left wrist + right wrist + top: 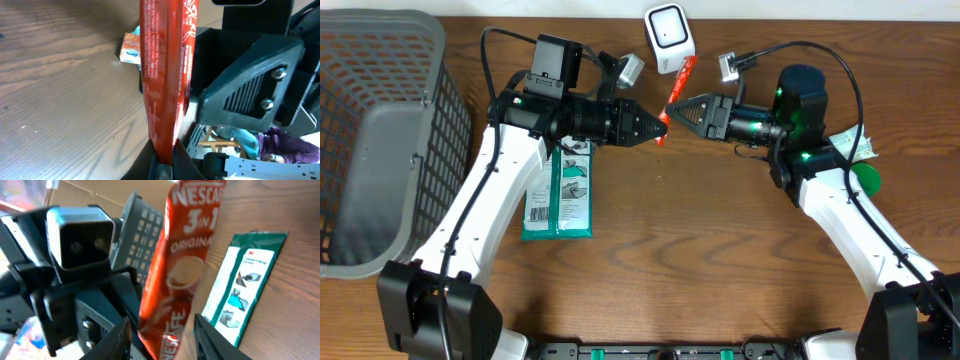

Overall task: Scan the item barcode
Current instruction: 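Pass the stick from the left gripper to the right gripper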

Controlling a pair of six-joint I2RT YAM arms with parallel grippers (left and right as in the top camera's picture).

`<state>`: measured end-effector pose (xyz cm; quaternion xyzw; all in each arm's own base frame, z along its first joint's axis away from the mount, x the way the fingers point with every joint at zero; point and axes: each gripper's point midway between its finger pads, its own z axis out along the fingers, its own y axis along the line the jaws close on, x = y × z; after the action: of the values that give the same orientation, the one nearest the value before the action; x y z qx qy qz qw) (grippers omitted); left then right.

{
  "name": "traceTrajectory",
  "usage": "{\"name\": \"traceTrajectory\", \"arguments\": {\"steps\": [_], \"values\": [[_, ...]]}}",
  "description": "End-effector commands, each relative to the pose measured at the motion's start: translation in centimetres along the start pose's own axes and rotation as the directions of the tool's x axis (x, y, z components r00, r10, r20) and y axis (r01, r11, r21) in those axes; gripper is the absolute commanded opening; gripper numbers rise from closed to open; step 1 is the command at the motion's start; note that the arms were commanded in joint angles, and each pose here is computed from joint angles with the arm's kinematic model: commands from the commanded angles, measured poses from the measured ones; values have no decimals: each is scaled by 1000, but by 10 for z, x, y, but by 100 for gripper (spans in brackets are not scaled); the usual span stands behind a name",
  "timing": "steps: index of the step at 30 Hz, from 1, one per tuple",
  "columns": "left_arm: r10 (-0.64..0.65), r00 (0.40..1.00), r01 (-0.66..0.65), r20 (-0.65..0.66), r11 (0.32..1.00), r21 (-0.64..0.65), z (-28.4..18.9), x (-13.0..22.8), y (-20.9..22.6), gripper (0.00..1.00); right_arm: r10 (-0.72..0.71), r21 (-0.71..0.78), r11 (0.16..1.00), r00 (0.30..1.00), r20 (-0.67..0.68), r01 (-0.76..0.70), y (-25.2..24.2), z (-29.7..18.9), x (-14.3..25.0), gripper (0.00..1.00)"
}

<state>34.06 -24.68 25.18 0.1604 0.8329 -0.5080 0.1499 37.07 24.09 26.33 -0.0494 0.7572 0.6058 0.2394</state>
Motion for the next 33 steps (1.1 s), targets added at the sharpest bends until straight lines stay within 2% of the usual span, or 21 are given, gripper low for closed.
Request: {"name": "traceTrajectory", "arguments": {"steps": [1,11,18,21,24,26,28,29,33], "values": [[34,999,-35,11,999,24,-2,-5,-8,7,23,-14,1000,1000,1,-23,9,4,1,34],[50,999,-50,21,998,26,-2,-8,-9,8,5,-20,1000,1000,-24,-5,13,13,11,24],[72,997,-73,36,997,25,-2,-12,-9,7,7,21,1000,999,-44,-6,2,14,19,25],[83,996,-84,46,996,18,-2,-15,-8,8,-30,35,999,999,-39,32,-1,14,18,6],[90,995,-90,51,996,-5,-2,-16,-5,9,-63,46,997,998,-29,64,-3,14,16,1],[91,994,-91,52,996,-8,-2,-16,-4,24,-87,45,995,996,-30,89,-3,14,16,1],[88,995,-86,57,996,-38,-2,-17,1,49,-117,49,992,993,-34,118,-5,14,17,1],[85,995,-82,60,995,-61,-3,-18,5,53,-125,54,990,992,-35,127,-7,12,16,1],[71,994,-57,85,985,-161,-9,-22,25,56,-118,59,991,991,-67,122,-15,2,19,1]]}}
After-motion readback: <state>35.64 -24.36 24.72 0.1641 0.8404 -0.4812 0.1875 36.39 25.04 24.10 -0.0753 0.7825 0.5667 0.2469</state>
